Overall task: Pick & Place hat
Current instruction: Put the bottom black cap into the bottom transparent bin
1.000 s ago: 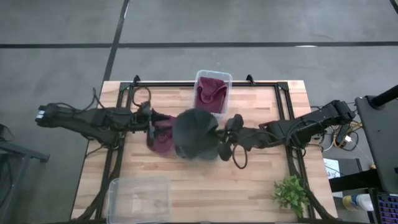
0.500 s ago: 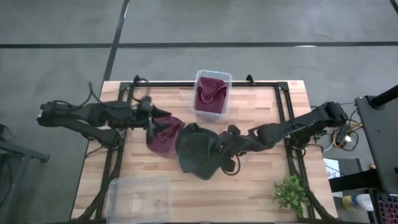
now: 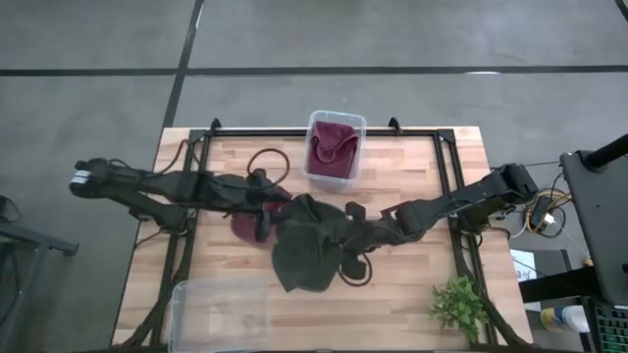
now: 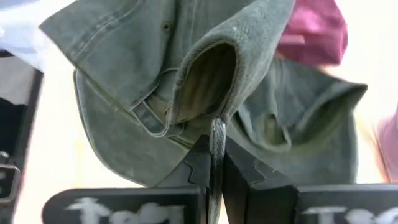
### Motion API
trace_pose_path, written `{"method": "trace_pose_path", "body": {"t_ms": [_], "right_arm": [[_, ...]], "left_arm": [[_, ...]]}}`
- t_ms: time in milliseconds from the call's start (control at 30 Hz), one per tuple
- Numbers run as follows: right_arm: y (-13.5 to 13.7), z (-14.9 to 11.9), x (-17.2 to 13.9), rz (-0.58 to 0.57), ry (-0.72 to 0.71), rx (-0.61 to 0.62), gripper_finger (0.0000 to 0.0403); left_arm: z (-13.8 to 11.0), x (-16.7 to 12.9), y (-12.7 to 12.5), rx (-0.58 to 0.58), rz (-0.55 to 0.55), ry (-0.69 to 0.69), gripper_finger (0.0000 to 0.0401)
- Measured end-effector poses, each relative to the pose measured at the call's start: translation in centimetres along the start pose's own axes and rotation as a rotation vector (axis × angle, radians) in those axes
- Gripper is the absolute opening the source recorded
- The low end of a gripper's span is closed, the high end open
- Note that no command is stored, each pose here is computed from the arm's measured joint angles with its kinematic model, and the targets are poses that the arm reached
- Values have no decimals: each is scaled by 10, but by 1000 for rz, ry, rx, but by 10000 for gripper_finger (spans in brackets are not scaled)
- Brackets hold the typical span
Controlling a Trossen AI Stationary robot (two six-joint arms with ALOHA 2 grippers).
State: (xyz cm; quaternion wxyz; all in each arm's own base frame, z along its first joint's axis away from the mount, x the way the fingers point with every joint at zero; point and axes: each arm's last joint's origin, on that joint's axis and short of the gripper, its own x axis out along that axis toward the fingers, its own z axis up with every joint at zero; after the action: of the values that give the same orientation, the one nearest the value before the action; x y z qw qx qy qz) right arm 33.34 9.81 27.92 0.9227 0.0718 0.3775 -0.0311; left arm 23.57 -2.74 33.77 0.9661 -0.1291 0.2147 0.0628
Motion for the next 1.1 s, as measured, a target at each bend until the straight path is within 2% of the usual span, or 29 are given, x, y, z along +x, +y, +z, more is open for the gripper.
{"method": "trace_pose_path", "body": {"t_ms": [200, 700, 800, 900, 1100], "right_arm": [[3, 11, -7, -34, -12, -26, 13], [5, 17, -15, -78, -54, -84, 13], [5, 17, -15, -79, -53, -73, 13], [4, 17, -16, -108, -63, -86, 13], [3, 17, -16, -128, -69, -91, 13]], "left_arm": [[-1, 2, -2, -68, -52, 79, 227], [-7, 9, -3, -146, -53, 145, 217], [-8, 11, -3, -170, -62, 166, 191], [-10, 14, -3, -200, -52, 182, 147], [-11, 15, -3, -254, -40, 195, 19]]}}
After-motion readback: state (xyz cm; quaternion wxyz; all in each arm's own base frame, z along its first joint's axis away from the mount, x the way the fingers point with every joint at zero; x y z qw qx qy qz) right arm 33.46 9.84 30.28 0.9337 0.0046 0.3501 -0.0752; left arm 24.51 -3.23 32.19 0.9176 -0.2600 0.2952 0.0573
